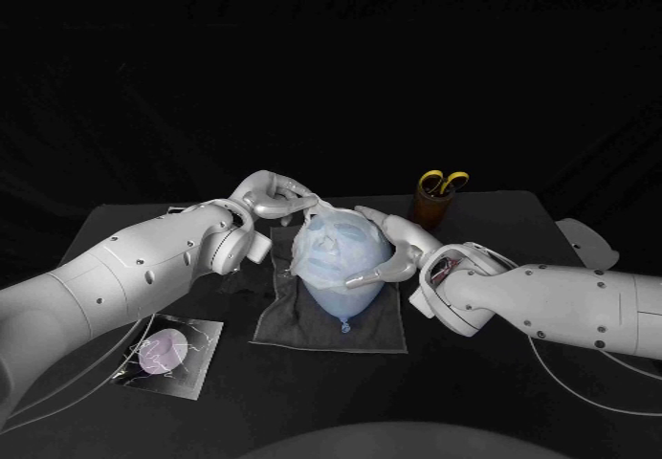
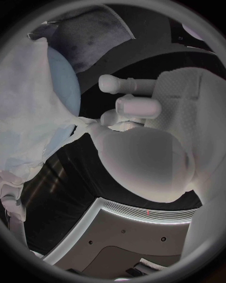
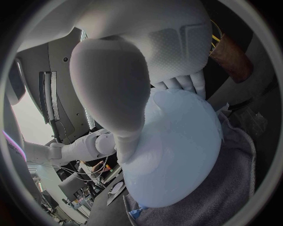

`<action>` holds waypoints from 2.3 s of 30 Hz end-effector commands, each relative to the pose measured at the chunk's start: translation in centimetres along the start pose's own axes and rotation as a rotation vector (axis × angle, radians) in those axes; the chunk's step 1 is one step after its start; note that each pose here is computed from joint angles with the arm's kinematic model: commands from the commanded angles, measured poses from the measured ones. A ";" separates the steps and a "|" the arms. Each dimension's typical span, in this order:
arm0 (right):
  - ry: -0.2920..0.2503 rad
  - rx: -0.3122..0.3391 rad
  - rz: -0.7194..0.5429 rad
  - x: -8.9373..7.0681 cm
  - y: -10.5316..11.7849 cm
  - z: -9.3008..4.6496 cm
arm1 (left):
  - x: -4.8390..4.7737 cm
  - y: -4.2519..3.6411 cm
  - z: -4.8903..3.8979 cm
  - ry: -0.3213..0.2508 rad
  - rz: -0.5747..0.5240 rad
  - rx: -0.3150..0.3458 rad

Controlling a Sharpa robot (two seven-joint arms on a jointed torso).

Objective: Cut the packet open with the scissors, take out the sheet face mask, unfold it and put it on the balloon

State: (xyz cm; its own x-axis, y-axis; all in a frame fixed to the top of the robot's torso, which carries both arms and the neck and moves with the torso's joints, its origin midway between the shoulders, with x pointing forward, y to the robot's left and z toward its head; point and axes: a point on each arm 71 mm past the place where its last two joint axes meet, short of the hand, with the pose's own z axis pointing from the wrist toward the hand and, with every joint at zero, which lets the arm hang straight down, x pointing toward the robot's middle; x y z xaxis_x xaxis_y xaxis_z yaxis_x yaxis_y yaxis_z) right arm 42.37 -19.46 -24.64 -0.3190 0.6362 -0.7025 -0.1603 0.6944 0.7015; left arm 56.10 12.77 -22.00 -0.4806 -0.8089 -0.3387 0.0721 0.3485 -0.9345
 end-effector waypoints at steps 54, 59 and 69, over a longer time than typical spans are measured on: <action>0.068 0.044 -0.005 1.1 -0.9 -0.5 | -2.40 2.72 -2.78 0.136 -0.237 -0.248; 0.069 0.045 -0.005 1.1 -0.9 -0.5 | -1.68 2.47 -2.67 0.170 -0.260 -0.248; 0.071 0.044 -0.005 1.3 -0.9 -0.5 | -0.37 1.80 -2.28 0.203 -0.277 -0.232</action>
State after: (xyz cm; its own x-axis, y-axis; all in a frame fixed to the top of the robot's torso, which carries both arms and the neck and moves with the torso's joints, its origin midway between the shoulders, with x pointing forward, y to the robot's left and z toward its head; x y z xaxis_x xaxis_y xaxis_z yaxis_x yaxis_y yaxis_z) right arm 42.21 -19.70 -24.95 -0.3205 0.6344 -0.7034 -0.1534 0.6980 0.6995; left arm 54.62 15.29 -23.39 -0.5955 -0.8007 -0.0656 -0.2567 0.2671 -0.9289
